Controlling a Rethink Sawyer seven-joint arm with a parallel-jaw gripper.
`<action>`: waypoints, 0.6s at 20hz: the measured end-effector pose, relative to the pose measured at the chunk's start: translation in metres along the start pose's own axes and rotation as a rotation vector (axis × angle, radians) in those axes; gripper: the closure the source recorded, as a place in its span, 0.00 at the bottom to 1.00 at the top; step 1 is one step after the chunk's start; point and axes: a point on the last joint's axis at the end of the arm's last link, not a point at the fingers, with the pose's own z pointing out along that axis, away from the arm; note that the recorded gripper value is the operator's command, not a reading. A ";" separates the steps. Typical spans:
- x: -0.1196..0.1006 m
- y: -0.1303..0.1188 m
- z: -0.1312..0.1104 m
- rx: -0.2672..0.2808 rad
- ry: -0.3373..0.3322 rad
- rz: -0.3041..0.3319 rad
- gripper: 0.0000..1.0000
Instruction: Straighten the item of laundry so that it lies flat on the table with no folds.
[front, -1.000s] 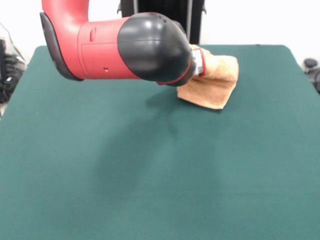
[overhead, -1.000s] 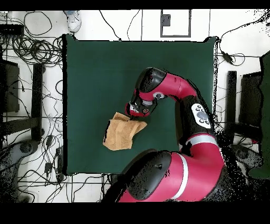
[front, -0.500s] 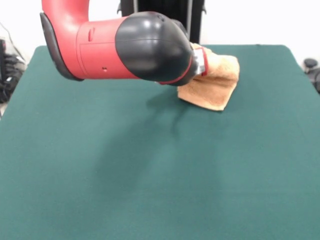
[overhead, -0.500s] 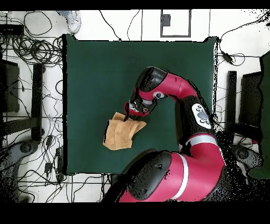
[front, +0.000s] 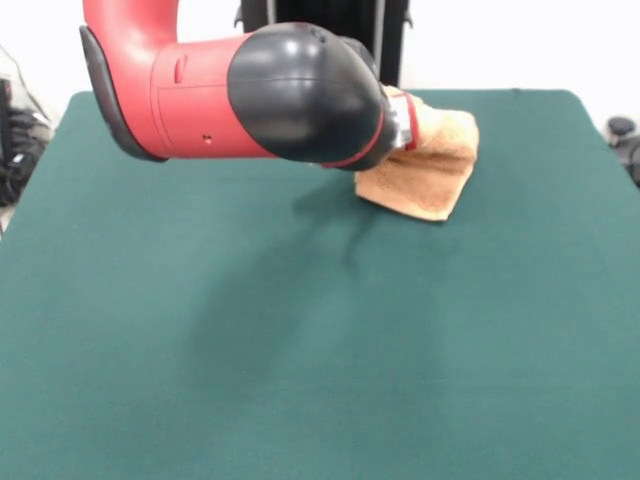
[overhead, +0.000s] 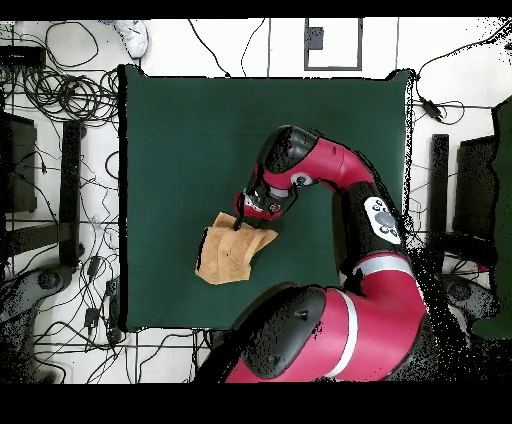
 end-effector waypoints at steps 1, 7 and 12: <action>0.001 0.000 0.000 -0.001 0.006 0.000 0.00; 0.006 0.000 0.001 -0.009 0.047 0.001 0.00; 0.010 0.001 0.002 -0.013 0.074 0.001 0.00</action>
